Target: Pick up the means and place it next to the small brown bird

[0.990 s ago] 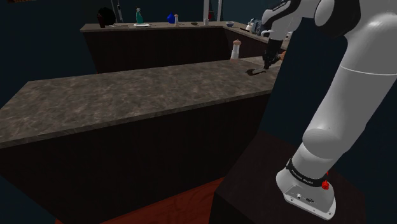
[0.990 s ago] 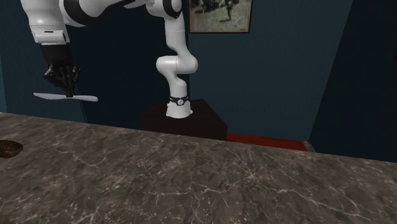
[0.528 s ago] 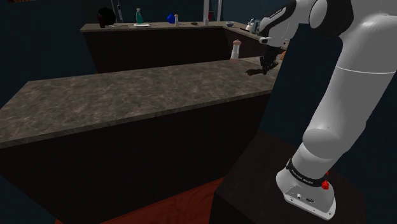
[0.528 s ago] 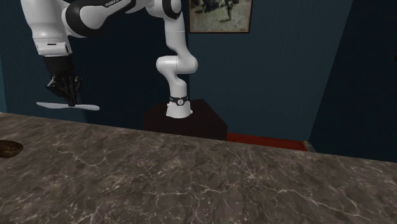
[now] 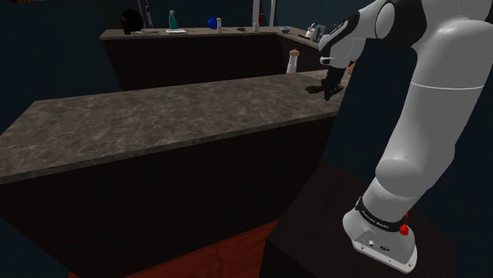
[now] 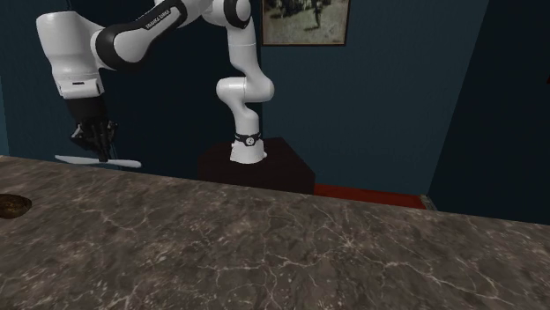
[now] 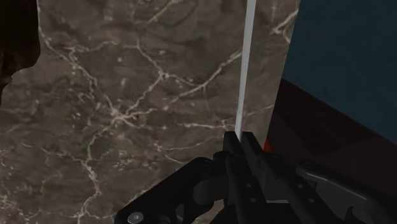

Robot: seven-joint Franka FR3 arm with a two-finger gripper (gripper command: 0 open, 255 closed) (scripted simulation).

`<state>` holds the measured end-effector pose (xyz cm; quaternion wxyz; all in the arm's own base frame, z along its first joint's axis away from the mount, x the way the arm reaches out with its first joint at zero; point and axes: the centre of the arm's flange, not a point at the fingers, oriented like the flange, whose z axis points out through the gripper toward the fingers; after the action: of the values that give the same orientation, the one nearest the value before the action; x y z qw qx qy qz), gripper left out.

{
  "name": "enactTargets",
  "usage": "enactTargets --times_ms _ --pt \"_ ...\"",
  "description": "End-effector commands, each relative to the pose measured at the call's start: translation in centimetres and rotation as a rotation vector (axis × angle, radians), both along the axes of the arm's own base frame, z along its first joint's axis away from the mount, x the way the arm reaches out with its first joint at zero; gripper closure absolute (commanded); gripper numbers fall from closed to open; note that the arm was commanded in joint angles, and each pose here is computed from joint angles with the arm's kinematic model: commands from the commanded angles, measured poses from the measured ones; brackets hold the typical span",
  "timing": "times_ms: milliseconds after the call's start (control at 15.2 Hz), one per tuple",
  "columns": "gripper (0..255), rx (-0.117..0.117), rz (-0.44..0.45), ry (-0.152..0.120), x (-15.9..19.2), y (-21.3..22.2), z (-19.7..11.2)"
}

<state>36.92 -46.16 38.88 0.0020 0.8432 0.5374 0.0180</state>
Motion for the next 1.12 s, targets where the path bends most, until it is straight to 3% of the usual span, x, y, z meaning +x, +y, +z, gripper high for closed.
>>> enactTargets --times_ms 0,462,528,792,858,1056 --pt "255 0.03 -0.068 0.007 -2.6 -1.0 -2.0" --pt "255 0.03 -0.068 0.007 -2.6 -1.0 -2.0" --pt "0 0.03 -0.068 0.006 -2.5 -1.3 -1.9" --pt "0 0.031 -0.068 0.006 -3.2 -1.3 -0.8" --pt "0 0.03 -0.068 0.007 -2.6 -1.0 -2.0" --pt "0 0.03 -0.068 0.007 -2.7 -1.2 2.0"
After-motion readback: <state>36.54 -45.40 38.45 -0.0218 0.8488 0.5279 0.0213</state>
